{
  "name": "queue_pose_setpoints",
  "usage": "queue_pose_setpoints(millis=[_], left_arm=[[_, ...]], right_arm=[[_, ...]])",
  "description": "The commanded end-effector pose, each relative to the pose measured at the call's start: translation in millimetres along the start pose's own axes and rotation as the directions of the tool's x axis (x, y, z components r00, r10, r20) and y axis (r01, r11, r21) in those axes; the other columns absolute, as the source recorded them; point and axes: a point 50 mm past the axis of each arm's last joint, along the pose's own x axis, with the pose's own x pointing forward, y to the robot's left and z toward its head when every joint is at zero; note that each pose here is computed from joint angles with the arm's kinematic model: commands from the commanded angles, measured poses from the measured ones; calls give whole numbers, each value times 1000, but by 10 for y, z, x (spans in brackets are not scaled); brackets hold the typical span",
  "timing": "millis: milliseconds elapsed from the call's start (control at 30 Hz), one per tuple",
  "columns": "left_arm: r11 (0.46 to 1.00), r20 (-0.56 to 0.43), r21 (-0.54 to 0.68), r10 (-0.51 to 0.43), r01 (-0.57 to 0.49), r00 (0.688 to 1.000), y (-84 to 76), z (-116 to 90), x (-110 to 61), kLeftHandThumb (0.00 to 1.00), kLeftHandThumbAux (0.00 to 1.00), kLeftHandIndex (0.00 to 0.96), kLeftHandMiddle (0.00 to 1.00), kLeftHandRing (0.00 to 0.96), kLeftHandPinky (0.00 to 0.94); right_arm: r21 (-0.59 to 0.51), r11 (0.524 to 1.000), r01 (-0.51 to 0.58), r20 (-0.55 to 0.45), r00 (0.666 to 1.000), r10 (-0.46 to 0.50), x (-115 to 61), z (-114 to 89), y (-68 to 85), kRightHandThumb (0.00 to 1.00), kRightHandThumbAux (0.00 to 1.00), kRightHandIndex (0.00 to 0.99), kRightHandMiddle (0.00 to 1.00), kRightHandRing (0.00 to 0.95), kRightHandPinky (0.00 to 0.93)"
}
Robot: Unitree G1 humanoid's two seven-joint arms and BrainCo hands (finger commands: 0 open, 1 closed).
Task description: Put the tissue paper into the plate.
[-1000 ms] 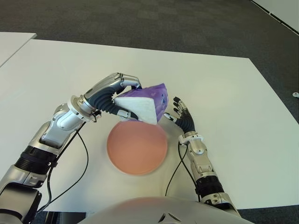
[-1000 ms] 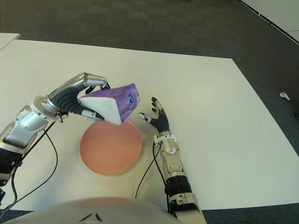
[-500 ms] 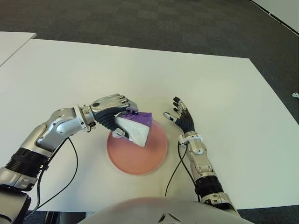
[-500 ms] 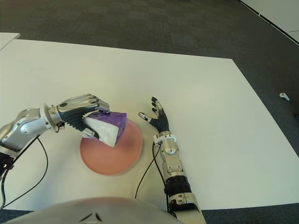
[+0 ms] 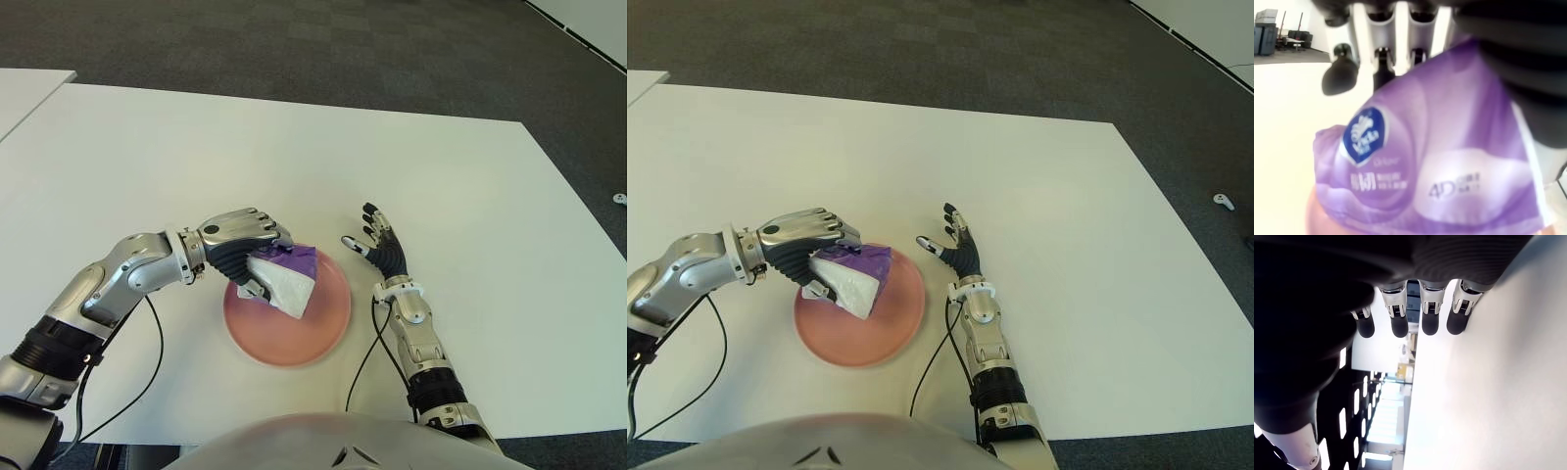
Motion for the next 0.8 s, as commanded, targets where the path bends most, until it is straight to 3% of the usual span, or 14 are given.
queue_pose_setpoints(millis=[33,300,600,733,800], left_arm=[[994,-81,9,-106,107,991,-101,-2,-53,755,696,443,836,833,794],[995,-88,-2,-104,104,991,-77,43,-56,754,696,443,828,828,799],[994,5,-100,45,-45,999,-8,101,-59,752,697,443,824,824,779],[972,56,-210,120,-105,991,-89,136,-68,750,697,443,820,820,782],[932,74,-340,162,-128,984,-228,126,-42,740,698,443,800,793,756]], right_arm=[[32,999,-37,-174,984,42,-162,-381,96,0,721,0,0,0,0],[32,998,-47,-156,986,51,-151,-424,74,0,697,0,0,0,0],[38,998,-46,-127,991,51,-152,-446,64,0,731,0,0,0,11],[35,999,-41,-133,990,46,-148,-446,77,0,742,0,0,0,8],[34,999,-38,-139,989,42,-147,-447,81,0,743,0,0,0,5]])
